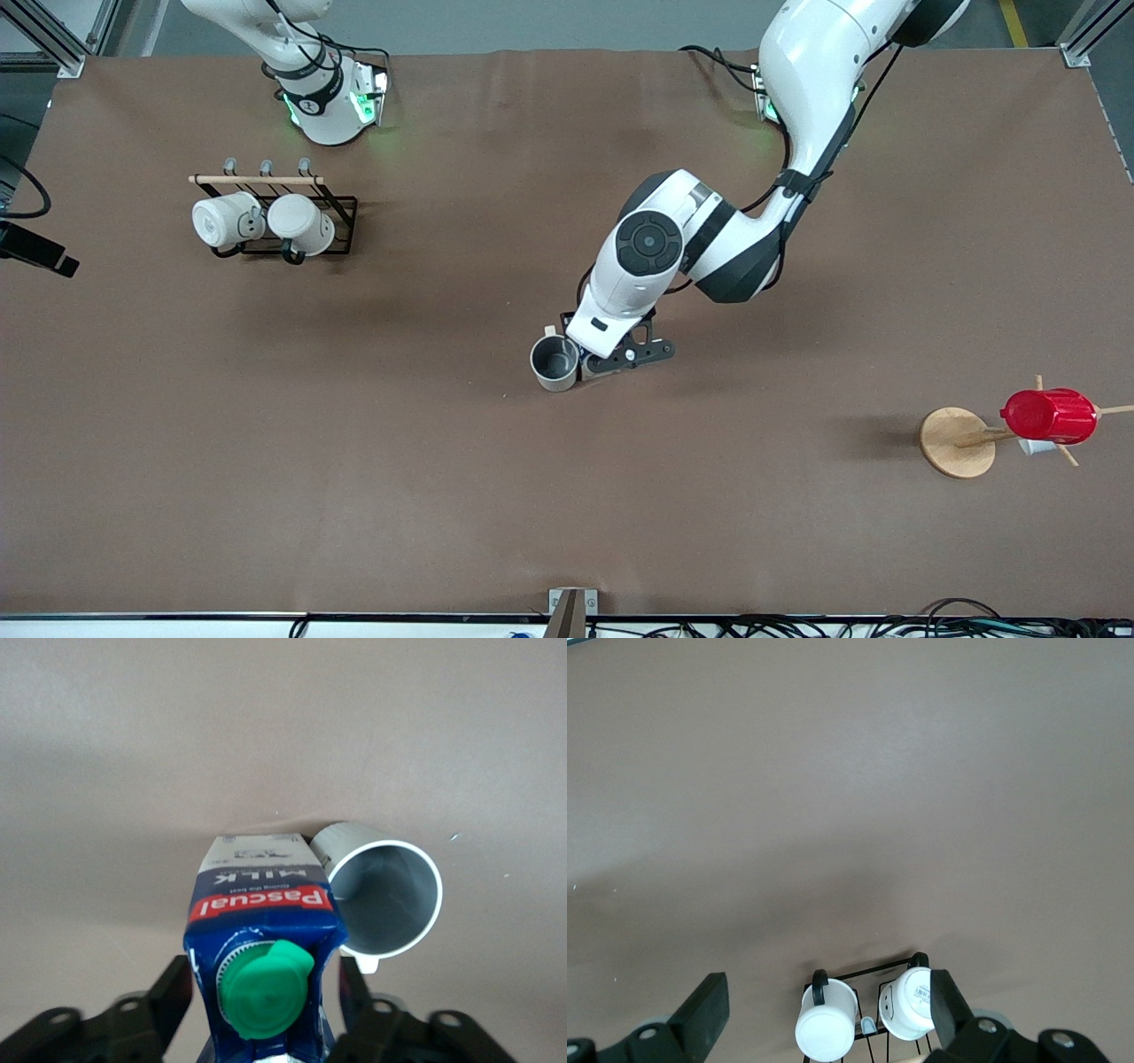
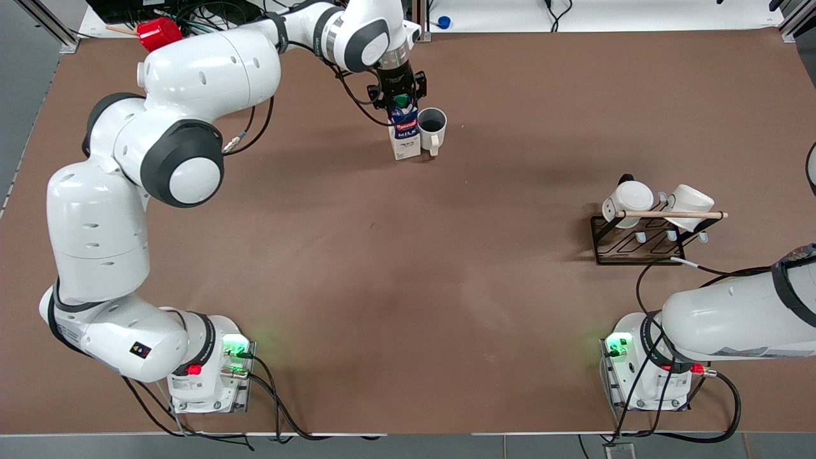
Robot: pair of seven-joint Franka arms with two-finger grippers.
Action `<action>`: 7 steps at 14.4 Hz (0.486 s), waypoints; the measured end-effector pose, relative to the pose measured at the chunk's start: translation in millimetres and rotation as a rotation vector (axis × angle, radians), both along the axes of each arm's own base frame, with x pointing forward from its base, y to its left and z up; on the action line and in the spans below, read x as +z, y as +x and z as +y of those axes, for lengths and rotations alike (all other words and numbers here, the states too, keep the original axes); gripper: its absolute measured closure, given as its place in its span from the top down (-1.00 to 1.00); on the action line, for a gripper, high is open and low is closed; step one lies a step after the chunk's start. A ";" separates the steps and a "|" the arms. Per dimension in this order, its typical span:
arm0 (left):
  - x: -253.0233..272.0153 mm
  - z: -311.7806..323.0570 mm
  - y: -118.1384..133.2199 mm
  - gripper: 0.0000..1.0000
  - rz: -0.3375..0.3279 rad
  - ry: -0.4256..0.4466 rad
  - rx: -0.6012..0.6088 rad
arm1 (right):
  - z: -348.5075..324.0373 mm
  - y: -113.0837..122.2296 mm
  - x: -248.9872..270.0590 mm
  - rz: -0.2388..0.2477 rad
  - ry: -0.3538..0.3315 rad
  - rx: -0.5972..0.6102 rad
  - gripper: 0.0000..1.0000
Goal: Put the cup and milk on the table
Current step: 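Set the milk carton beside the mug with the left gripper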
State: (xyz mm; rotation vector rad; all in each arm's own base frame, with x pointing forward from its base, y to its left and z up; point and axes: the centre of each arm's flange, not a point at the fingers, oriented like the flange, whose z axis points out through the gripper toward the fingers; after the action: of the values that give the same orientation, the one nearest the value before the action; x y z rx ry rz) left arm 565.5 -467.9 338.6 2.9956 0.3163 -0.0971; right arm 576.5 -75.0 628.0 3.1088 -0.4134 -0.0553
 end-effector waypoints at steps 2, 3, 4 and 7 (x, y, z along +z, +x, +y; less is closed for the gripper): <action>24.4 6.6 10.1 0.97 -0.035 -0.018 0.017 | 13.4 1.5 -1.8 0.002 0.003 0.024 1.00; 42.9 15.5 16.0 1.00 -0.053 -0.021 0.030 | 17.9 1.6 -4.2 0.000 0.004 0.033 1.00; 63.8 29.8 22.6 1.00 -0.065 -0.019 0.049 | 20.7 0.5 -7.3 -0.008 0.004 0.038 1.00; 122.1 90.1 43.8 1.00 -0.093 -0.005 0.081 | 22.7 -10.6 -10.3 -0.008 0.007 0.059 1.00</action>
State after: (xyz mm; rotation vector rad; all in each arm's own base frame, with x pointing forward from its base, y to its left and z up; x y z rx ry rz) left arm 609.3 -377.9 460.7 2.9664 0.4249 0.0487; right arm 565.8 -52.3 617.7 3.1267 -0.3227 -0.0443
